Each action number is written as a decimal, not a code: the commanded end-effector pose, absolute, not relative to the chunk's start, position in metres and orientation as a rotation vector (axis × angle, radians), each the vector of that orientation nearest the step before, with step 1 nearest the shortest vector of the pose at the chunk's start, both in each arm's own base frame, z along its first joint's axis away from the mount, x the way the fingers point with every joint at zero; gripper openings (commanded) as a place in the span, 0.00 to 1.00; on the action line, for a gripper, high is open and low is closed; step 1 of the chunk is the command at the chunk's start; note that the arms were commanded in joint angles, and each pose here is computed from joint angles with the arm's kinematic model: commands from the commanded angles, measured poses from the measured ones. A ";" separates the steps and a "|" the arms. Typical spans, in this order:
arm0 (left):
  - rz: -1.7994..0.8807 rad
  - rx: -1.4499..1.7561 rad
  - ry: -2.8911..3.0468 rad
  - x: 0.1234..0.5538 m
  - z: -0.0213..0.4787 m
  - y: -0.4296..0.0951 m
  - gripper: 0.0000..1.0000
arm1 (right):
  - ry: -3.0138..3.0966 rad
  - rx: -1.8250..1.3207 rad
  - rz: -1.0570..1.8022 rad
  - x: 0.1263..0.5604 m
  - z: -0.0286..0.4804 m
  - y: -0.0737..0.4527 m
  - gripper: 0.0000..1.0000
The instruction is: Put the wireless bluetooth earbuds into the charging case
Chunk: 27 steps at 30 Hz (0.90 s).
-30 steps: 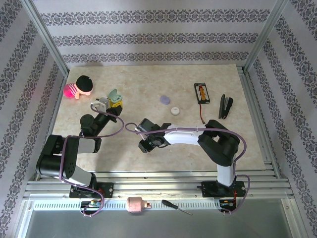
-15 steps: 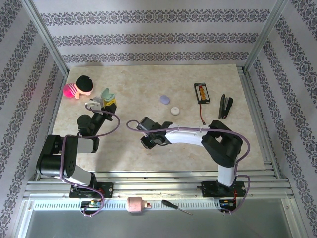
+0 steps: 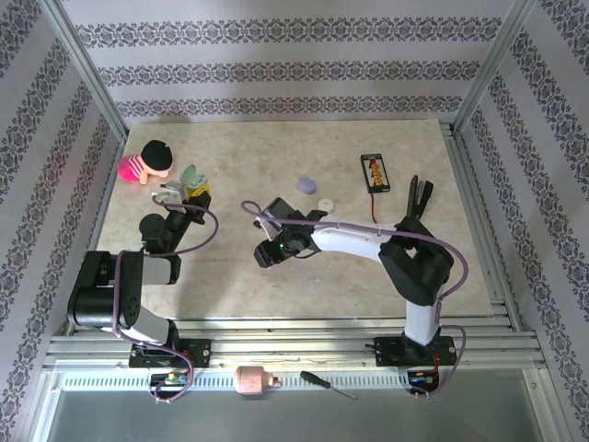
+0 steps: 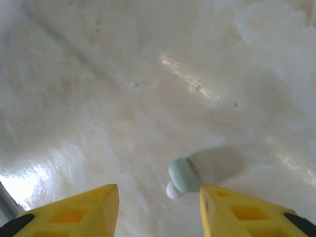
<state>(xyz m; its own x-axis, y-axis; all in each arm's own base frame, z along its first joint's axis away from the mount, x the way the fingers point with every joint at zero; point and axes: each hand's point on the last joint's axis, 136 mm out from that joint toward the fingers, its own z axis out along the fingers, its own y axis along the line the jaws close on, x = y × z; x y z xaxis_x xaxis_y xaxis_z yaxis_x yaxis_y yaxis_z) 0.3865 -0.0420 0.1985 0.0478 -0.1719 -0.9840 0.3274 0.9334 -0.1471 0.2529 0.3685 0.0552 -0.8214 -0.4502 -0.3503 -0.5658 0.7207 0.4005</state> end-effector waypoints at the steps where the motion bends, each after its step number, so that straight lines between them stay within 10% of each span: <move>1: -0.395 0.174 1.425 0.379 0.210 -0.046 0.26 | 2.757 -0.856 0.896 0.246 0.049 0.370 0.47; 27: -0.432 0.197 1.425 0.376 0.210 -0.052 0.26 | 2.781 -0.781 1.167 0.253 0.024 0.376 0.35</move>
<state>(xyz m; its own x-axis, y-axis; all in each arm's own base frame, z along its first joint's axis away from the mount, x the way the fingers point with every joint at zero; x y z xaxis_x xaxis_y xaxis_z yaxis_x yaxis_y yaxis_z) 0.3807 -0.0520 0.1939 0.0265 -0.1684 -0.9854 0.3825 0.9124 -0.1457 0.2533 0.3779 0.0283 -0.8635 -0.4486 -0.2304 -0.4831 0.6050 0.6329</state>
